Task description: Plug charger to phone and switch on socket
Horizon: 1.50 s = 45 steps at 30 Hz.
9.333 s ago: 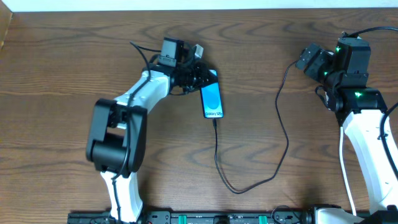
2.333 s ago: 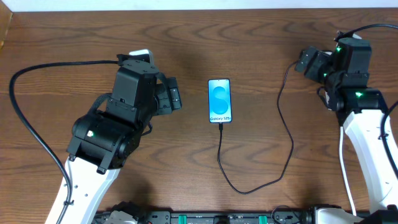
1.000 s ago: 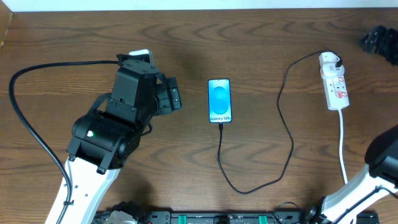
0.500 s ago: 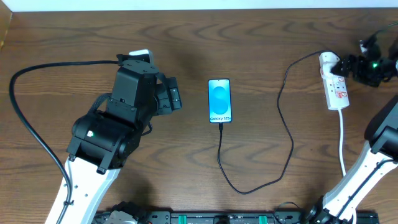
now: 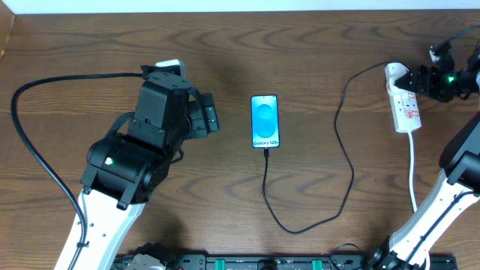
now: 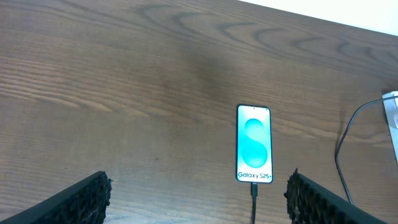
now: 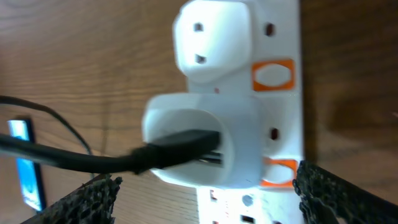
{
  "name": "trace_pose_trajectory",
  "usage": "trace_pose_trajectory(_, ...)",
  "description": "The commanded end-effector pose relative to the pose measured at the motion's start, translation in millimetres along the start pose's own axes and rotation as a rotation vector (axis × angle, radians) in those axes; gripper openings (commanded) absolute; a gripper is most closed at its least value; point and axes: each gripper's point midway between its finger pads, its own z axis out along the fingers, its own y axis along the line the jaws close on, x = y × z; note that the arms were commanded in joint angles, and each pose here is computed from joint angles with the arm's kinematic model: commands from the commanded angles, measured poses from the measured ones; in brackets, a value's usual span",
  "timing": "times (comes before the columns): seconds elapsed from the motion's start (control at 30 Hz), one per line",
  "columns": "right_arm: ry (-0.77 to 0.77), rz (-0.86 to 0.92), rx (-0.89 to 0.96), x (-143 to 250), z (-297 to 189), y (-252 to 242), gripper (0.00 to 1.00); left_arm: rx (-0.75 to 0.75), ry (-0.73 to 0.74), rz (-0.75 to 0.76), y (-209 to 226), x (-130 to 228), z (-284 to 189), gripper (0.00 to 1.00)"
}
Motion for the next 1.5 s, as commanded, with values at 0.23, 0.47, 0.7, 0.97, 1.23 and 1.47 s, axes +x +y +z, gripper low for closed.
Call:
trace_pose_trajectory(0.23,0.005,0.042,0.048,-9.7,12.6,7.9,0.87,-0.020,-0.008,0.008,4.1,-3.2,0.2,0.90)
trace_pose_trajectory(0.47,0.021,0.075,0.062,-5.7,12.6,5.9,0.87,-0.020,-0.008,0.008,4.1,-3.2,0.2,0.90)
trace_pose_trajectory(0.7,0.030,0.099,0.059,-2.2,14.7,5.8,0.89,-0.020,-0.008,0.008,4.1,-3.2,0.2,0.90)
trace_pose_trajectory(0.97,0.062,0.116,0.049,11.0,29.9,6.7,0.89,-0.019,-0.008,0.008,4.1,-3.1,0.2,0.90)
trace_pose_trajectory(1.23,0.103,0.120,0.031,22.7,47.2,18.3,0.88,-0.020,-0.008,0.008,4.1,-3.2,0.2,0.90)
trace_pose_trajectory(1.47,0.118,0.126,-0.007,24.1,53.9,34.1,0.88,-0.019,-0.008,0.008,4.1,-3.2,0.2,0.90)
